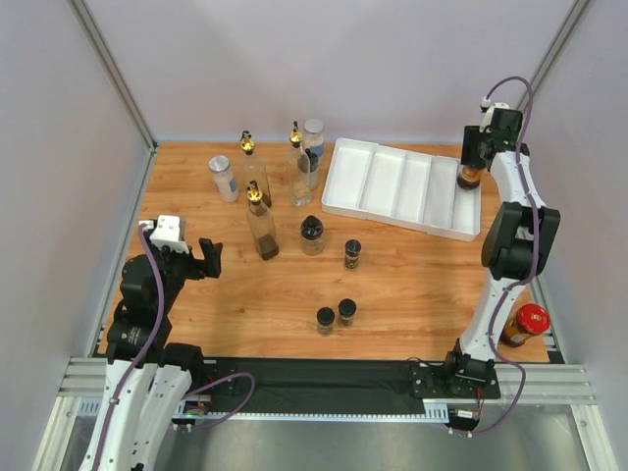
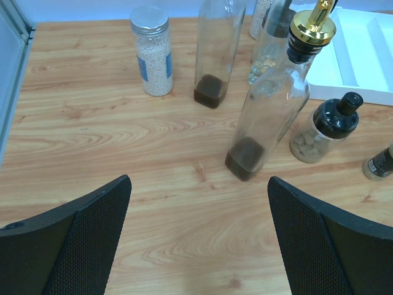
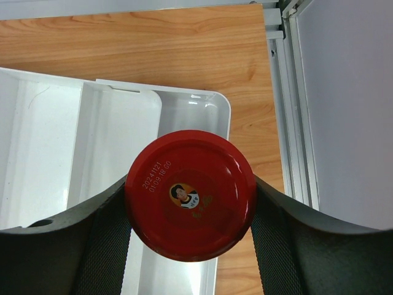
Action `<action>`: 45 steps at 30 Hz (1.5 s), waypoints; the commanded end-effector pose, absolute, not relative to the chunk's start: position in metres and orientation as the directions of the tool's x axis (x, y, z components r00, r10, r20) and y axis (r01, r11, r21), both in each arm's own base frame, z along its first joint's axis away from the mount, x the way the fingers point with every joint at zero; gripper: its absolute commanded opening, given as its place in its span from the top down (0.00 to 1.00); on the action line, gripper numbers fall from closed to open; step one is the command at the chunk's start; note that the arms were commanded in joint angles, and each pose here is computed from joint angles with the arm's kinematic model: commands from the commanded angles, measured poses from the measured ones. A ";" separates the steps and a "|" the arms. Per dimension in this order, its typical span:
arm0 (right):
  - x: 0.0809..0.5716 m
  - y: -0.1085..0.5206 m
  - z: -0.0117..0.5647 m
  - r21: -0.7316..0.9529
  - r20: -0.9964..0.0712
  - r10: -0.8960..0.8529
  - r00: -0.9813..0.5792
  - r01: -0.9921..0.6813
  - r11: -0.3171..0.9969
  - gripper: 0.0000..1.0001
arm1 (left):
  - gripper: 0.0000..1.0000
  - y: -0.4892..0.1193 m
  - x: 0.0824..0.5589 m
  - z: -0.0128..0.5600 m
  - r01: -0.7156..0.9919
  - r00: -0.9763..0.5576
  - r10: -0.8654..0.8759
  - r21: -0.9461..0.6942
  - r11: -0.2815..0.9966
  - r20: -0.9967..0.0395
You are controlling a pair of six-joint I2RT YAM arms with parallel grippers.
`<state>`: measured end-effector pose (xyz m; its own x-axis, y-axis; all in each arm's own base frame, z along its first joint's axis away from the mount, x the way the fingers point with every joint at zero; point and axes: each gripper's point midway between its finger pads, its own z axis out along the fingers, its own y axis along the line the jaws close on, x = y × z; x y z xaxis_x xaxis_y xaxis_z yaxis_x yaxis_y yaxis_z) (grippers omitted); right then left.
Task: Organize the condiment bottles
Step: Place the bottle in the storage box, then pick up the bottle from the center of the board.
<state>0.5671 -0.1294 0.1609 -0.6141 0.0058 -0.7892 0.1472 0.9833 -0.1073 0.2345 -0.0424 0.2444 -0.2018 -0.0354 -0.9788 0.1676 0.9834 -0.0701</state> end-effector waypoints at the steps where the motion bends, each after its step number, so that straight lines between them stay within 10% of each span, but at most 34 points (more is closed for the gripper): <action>1: 0.597 -0.138 0.218 -0.087 -0.890 0.009 -0.456 0.188 0.978 0.92 | 0.00 -0.043 0.237 0.246 0.171 -0.191 -0.028 -0.062 0.983 -0.981; 7: 0.599 -0.142 0.203 -0.085 -0.880 0.018 -0.475 0.193 0.978 0.75 | 0.00 -0.042 0.238 0.246 0.166 -0.192 -0.027 -0.060 0.984 -0.981; 18: 0.584 -0.143 0.207 -0.104 -0.862 -0.021 -0.506 0.136 0.985 0.02 | 0.00 -0.043 0.238 0.245 0.172 -0.195 -0.026 -0.061 0.983 -0.980; 28: 0.498 -0.124 0.252 -0.300 -0.758 -0.301 -0.578 -0.100 0.949 0.00 | 0.00 -0.046 0.236 0.249 0.189 -0.182 -0.031 -0.066 0.980 -0.983; 45: 0.227 -0.136 0.177 -0.385 -0.015 -0.548 -0.836 -0.501 0.775 0.00 | 0.00 -0.051 0.233 0.252 0.214 -0.170 -0.039 -0.076 0.974 -0.985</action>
<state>0.2723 -0.1165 0.1663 -0.8433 -0.5059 -0.1816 -0.4365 0.8418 -0.3177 0.2331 -0.0464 0.2455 -0.1982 -0.0325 -0.9796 0.1916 0.9789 -0.0712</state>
